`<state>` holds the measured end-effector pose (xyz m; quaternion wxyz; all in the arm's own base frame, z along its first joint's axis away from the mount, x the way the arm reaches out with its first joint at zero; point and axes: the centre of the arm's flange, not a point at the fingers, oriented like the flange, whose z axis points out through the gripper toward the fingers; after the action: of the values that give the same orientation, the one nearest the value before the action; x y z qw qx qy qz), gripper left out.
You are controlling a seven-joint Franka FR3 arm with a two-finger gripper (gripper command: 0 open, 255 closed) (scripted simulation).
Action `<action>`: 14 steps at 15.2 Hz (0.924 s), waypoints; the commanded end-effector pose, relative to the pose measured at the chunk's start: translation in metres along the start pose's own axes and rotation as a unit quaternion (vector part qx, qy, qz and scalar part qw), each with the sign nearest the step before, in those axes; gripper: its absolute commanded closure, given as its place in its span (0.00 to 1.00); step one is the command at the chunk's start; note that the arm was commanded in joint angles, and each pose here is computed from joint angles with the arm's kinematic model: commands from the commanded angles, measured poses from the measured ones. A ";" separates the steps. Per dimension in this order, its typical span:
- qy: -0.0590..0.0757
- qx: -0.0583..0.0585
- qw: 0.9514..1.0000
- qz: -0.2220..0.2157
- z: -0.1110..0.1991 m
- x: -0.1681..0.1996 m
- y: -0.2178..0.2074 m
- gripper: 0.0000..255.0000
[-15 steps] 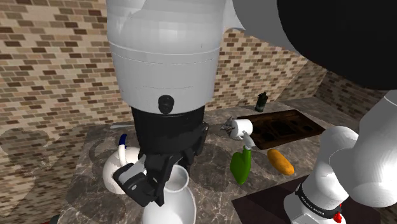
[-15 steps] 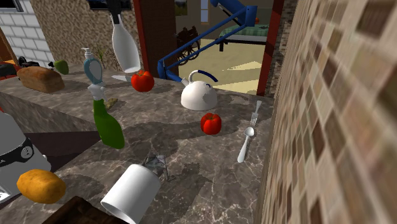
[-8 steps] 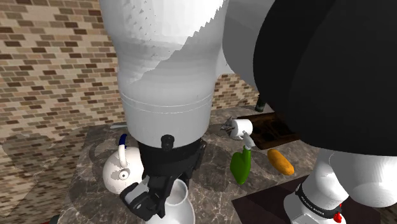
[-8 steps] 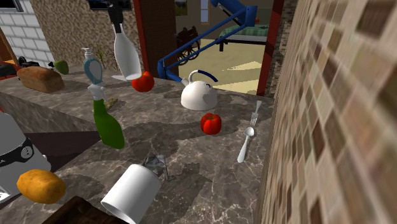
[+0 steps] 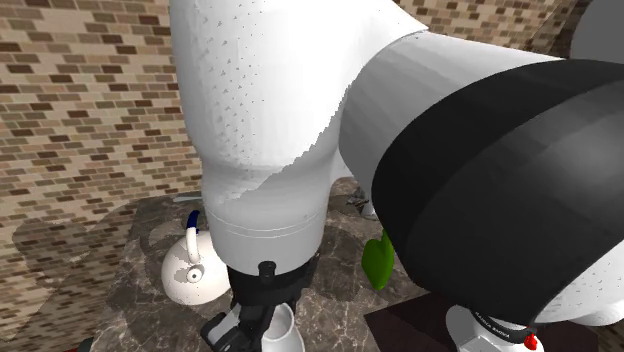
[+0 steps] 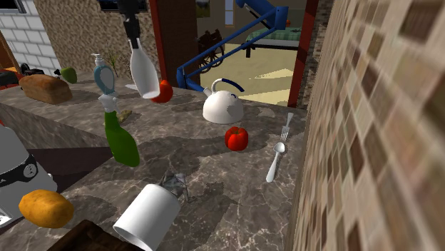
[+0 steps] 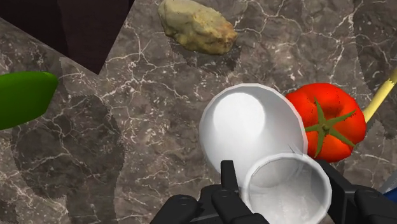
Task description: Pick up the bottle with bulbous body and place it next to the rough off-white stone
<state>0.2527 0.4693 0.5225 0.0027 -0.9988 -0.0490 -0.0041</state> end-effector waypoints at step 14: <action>0.000 0.000 1.000 0.000 0.079 -0.001 0.000 1.00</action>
<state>0.2525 0.4697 0.4485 0.0026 -0.9988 -0.0490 -0.0041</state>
